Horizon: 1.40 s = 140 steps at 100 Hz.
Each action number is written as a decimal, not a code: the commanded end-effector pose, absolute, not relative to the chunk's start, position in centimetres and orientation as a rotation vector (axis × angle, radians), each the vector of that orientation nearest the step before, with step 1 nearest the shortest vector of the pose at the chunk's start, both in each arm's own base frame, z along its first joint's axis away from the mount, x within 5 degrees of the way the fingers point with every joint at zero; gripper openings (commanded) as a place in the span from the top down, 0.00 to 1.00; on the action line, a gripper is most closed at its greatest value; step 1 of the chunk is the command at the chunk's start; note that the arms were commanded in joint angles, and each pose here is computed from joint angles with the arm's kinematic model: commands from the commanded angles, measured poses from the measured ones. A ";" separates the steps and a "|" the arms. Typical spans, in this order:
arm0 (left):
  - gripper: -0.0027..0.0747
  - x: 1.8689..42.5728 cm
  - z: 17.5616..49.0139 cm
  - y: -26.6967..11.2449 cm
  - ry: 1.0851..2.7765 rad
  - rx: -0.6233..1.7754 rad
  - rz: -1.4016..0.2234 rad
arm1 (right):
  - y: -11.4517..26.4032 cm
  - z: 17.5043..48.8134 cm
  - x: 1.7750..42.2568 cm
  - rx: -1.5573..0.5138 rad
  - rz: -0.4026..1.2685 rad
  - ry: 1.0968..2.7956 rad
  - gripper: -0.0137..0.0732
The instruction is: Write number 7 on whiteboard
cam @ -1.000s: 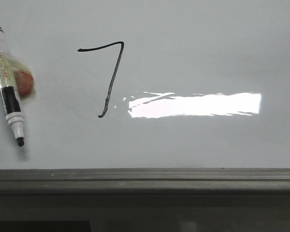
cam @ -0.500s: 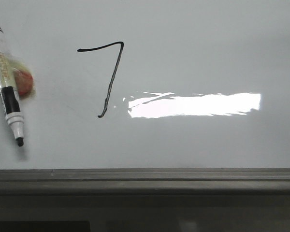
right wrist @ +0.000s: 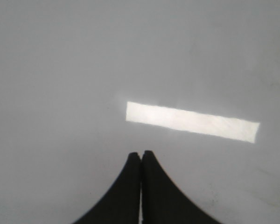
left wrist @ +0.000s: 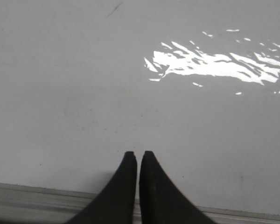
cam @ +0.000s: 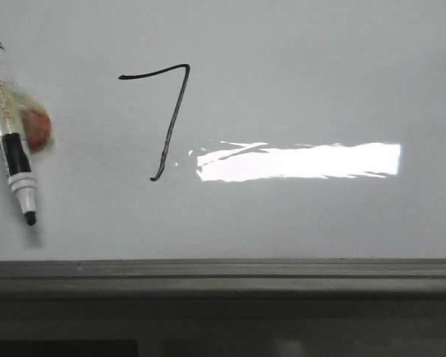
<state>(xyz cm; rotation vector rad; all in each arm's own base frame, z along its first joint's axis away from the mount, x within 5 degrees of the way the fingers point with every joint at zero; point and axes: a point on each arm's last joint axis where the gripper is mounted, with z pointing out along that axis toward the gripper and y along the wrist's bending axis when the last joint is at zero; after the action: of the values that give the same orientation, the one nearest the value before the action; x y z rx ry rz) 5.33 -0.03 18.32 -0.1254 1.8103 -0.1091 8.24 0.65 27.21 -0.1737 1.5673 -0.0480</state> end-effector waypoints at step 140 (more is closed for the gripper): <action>0.99 5.3 18.1 -0.1 1.759 -0.137 -0.129 | -0.7 17.8 5.3 0.140 -0.065 1.784 0.92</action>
<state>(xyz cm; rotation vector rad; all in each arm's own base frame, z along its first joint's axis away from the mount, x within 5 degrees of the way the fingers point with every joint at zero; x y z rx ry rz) 5.33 -0.03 18.32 -0.1254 1.8103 -0.1091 5.30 -0.69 18.03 0.1573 1.8050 -0.0424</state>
